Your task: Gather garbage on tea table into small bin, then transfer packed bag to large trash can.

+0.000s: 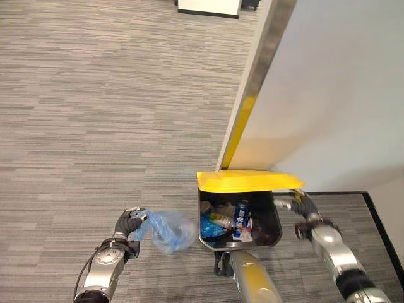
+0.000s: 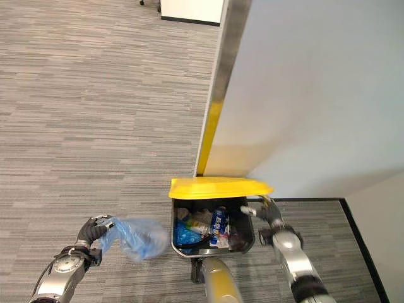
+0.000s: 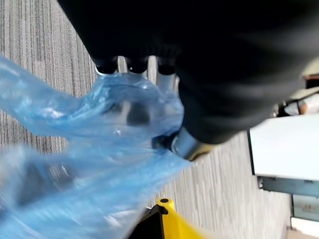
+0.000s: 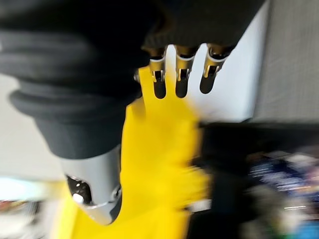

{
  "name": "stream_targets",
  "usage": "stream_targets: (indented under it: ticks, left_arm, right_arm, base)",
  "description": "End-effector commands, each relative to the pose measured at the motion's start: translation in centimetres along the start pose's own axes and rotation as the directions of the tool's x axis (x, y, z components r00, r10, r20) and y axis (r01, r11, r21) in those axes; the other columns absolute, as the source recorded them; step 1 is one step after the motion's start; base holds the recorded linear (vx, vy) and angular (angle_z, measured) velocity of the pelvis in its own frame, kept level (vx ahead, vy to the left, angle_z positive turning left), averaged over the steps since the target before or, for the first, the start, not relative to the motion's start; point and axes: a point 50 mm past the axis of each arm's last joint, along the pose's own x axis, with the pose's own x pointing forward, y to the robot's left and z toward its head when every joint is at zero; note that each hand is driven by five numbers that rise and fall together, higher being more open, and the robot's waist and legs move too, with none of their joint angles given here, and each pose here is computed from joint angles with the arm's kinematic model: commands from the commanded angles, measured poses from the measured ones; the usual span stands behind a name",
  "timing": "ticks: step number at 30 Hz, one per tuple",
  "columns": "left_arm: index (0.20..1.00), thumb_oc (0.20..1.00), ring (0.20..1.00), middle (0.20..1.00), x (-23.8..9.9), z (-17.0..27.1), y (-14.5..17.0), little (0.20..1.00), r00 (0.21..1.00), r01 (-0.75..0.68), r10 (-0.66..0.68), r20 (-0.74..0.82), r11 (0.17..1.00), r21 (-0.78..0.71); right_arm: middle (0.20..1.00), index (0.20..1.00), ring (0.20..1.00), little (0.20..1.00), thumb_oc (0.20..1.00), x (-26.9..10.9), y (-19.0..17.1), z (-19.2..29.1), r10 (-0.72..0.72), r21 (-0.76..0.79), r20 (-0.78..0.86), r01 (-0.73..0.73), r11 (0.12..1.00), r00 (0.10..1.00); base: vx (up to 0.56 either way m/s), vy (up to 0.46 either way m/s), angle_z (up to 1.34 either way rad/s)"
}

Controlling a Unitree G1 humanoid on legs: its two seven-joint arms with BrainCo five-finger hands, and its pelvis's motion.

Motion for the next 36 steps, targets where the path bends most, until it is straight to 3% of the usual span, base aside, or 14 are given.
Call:
stream_targets:
  ticks: [1,4,8,13,14,16,19,25,30,36]
  left_arm:
    - [0.2,0.2,0.2,0.2,1.0,5.3,-0.1,0.2,0.974,0.01,-0.016,0.228,1.0,0.026]
    - [0.2,0.2,0.2,0.2,1.3,6.4,-1.1,0.2,0.964,0.045,-0.05,0.263,0.999,0.026]
    - [0.2,0.2,0.2,0.2,1.8,10.8,-3.7,0.2,0.899,0.148,-0.148,0.411,0.988,0.03]
    - [0.2,0.2,0.2,0.2,-0.1,15.8,-7.0,0.2,0.746,0.318,-0.314,0.588,0.943,0.1]
    - [0.2,0.2,0.2,0.2,-0.1,15.8,-7.0,0.2,0.746,0.318,-0.314,0.588,0.943,0.1]
    - [0.2,0.2,0.2,0.2,-1.7,17.7,-8.4,0.2,0.647,0.401,-0.396,0.651,0.903,0.151]
    - [0.2,0.2,0.2,0.2,-3.2,19.2,-10.0,0.2,0.544,0.505,-0.482,0.687,0.842,0.19]
    - [0.2,0.2,0.2,0.2,-4.5,22.3,-13.5,0.2,0.397,0.566,-0.591,0.702,0.76,0.32]
    - [0.2,0.2,0.2,0.2,-2.8,22.7,-15.9,0.2,0.441,0.558,-0.62,0.649,0.756,0.342]
    - [0.2,0.2,0.2,0.2,2.3,23.3,-17.9,0.2,0.647,0.346,-0.562,0.515,0.819,0.458]
  right_arm:
    - [1.0,1.0,1.0,1.0,1.0,1.4,0.3,3.3,-0.053,0.118,0.124,0.038,0.992,0.991]
    - [1.0,1.0,1.0,1.0,1.0,2.6,0.8,5.4,-0.056,0.132,0.161,0.035,0.991,0.985]
    - [1.0,1.0,1.0,1.0,1.0,5.1,-0.3,11.7,-0.117,0.146,0.253,0.082,0.986,0.96]
    - [1.0,1.0,1.0,1.0,1.0,5.3,-0.9,13.9,-0.089,0.038,0.31,0.081,0.996,0.946]
    - [1.0,1.0,1.0,1.0,1.0,5.3,-0.9,13.9,-0.089,0.038,0.31,0.081,0.996,0.946]
    - [1.0,1.0,1.0,1.0,1.0,5.3,-2.4,14.4,-0.119,0.033,0.318,0.114,0.993,0.941]
    - [1.0,1.0,1.0,1.0,1.0,5.4,-3.6,14.9,-0.128,0.003,0.317,0.134,0.991,0.94]
    - [1.0,1.0,1.0,1.0,1.0,5.9,-3.2,15.7,-0.101,-0.046,0.303,0.12,0.992,0.948]
    - [1.0,1.0,1.0,1.0,1.0,6.3,-1.8,16.0,-0.067,-0.072,0.289,0.092,0.993,0.955]
    - [1.0,1.0,1.0,1.0,1.0,6.8,0.6,17.2,-0.025,-0.13,0.295,0.066,0.989,0.955]
  base:
    - [-0.04,-0.01,0.14]
    - [-0.03,-0.004,0.11]
    - [-0.08,0.009,0.09]
    - [-0.06,-0.005,0.12]
    - [-0.03,-0.015,0.1]
    - [-0.05,-0.015,0.01]
    - [-0.05,-0.023,0.06]
    - [-0.02,-0.008,-0.06]
    - [-0.02,-0.003,-0.06]
    - [-0.03,0.011,-0.13]
